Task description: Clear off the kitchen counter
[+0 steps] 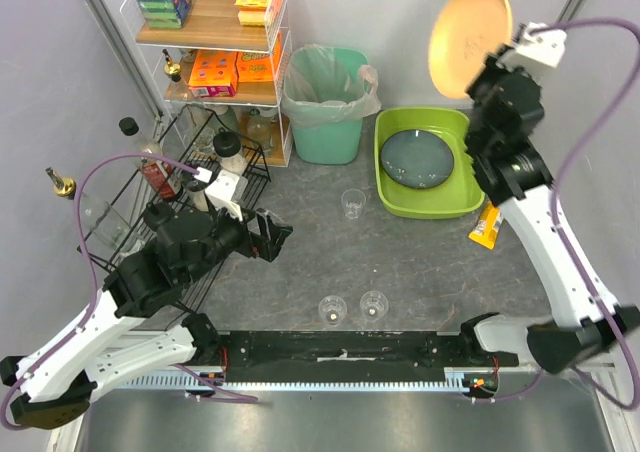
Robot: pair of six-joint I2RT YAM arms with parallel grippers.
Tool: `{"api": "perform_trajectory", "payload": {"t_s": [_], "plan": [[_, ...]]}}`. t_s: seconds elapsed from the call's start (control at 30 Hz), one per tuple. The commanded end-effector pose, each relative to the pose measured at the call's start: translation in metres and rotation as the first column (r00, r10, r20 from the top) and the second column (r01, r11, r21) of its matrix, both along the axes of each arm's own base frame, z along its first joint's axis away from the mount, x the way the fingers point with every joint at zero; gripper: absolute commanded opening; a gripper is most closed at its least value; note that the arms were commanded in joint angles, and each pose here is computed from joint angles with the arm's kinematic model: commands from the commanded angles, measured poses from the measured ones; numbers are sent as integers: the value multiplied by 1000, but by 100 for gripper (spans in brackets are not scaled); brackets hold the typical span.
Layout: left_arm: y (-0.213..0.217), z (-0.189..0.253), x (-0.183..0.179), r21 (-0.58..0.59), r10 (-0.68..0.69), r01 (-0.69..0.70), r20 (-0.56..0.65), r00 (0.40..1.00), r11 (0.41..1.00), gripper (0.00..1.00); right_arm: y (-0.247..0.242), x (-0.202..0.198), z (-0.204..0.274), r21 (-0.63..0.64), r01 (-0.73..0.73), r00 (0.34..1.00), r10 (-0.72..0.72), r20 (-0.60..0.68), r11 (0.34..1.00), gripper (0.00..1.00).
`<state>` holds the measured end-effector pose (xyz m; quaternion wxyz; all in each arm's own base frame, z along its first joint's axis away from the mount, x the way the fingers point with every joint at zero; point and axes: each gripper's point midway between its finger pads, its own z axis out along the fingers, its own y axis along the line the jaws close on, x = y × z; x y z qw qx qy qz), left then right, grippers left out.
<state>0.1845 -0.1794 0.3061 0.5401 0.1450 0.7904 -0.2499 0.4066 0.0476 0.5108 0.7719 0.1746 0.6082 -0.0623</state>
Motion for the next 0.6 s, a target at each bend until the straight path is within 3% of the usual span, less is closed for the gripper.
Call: {"api": "perform_trajectory", "payload": {"t_s": [0.0, 0.13, 0.3, 0.5, 0.57], "plan": [[-8, 12, -6, -64, -44, 45, 12, 999, 997, 99, -22, 0, -121, 111, -48, 964, 75, -256, 993, 0], [-11, 10, -7, -71, -54, 53, -6, 999, 996, 98, -29, -8, -184, 175, -91, 918, 150, -367, 980, 0], [-16, 4, -8, -69, -66, 64, -33, 997, 996, 97, -16, -1, -263, 364, -149, 834, 315, -453, 919, 0], [-17, 0, -8, -66, -63, 59, -56, 996, 996, 96, -9, 28, -320, 607, -133, 793, 452, -409, 783, 0], [-17, -1, -7, -64, -58, 54, -58, 997, 996, 96, -22, 39, -331, 655, -95, 808, 442, -389, 750, 0]]}}
